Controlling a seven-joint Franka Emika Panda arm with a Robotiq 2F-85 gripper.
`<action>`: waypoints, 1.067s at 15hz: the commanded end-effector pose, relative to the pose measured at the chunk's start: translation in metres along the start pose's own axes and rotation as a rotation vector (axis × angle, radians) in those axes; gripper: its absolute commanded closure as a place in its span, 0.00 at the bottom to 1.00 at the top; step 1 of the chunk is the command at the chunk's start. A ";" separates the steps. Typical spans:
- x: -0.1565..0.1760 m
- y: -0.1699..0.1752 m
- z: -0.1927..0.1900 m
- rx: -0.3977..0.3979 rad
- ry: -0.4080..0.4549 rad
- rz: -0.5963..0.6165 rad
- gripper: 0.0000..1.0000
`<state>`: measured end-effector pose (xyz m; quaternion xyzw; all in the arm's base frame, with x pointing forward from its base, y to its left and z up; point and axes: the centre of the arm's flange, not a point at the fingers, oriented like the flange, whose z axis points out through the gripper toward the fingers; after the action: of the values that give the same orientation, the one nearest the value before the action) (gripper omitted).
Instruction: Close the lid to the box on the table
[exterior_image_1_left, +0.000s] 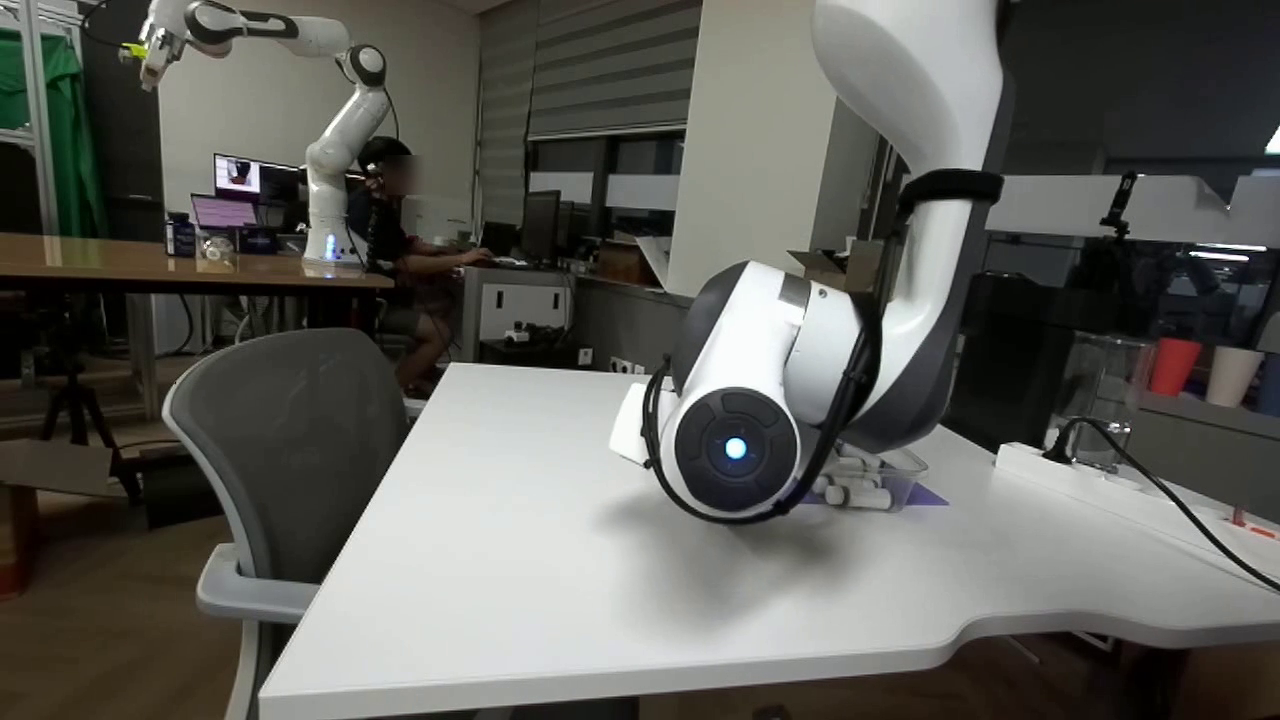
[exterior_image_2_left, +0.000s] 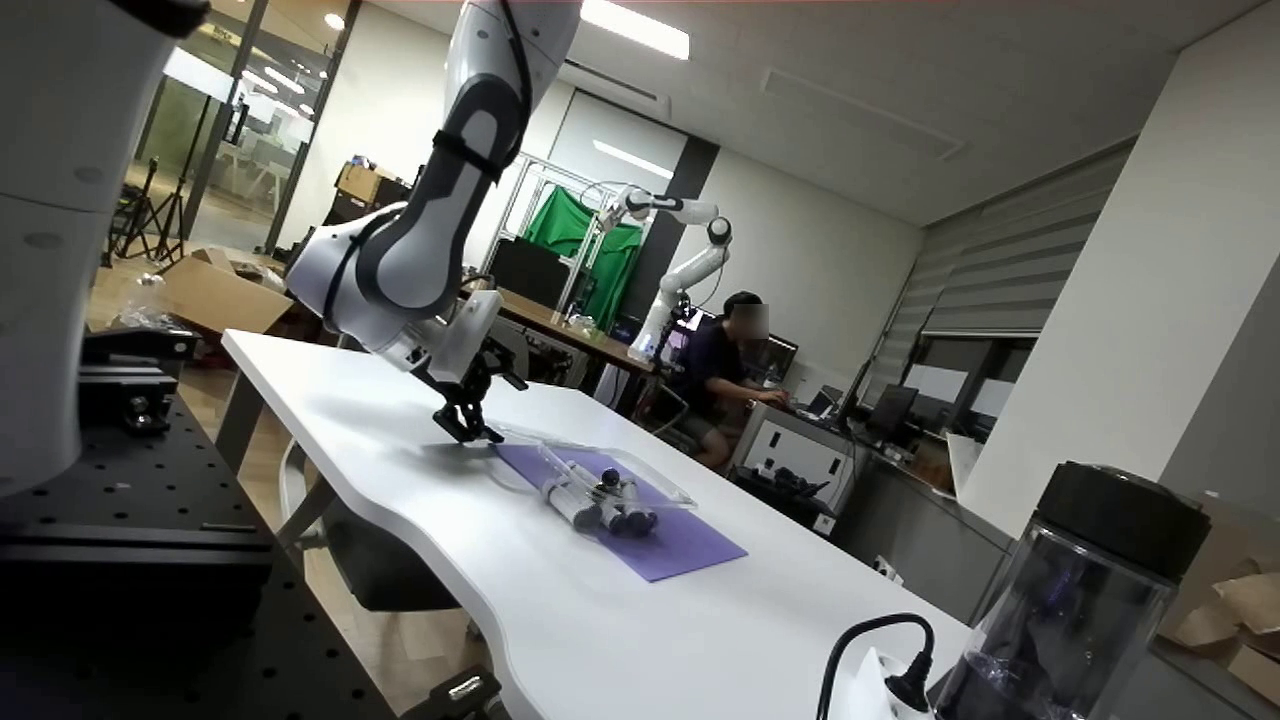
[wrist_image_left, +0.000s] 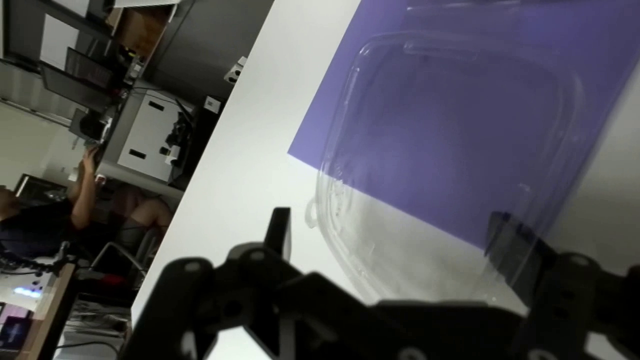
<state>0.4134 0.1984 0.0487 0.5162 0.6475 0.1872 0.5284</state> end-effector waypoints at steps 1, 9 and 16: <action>0.016 -0.009 -0.001 -0.089 0.023 0.055 0.00; 0.033 -0.009 -0.003 -0.193 0.040 0.064 0.00; 0.037 -0.011 -0.007 -0.330 -0.051 0.038 0.00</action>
<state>0.4073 0.2279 0.0325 0.4524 0.6121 0.2601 0.5942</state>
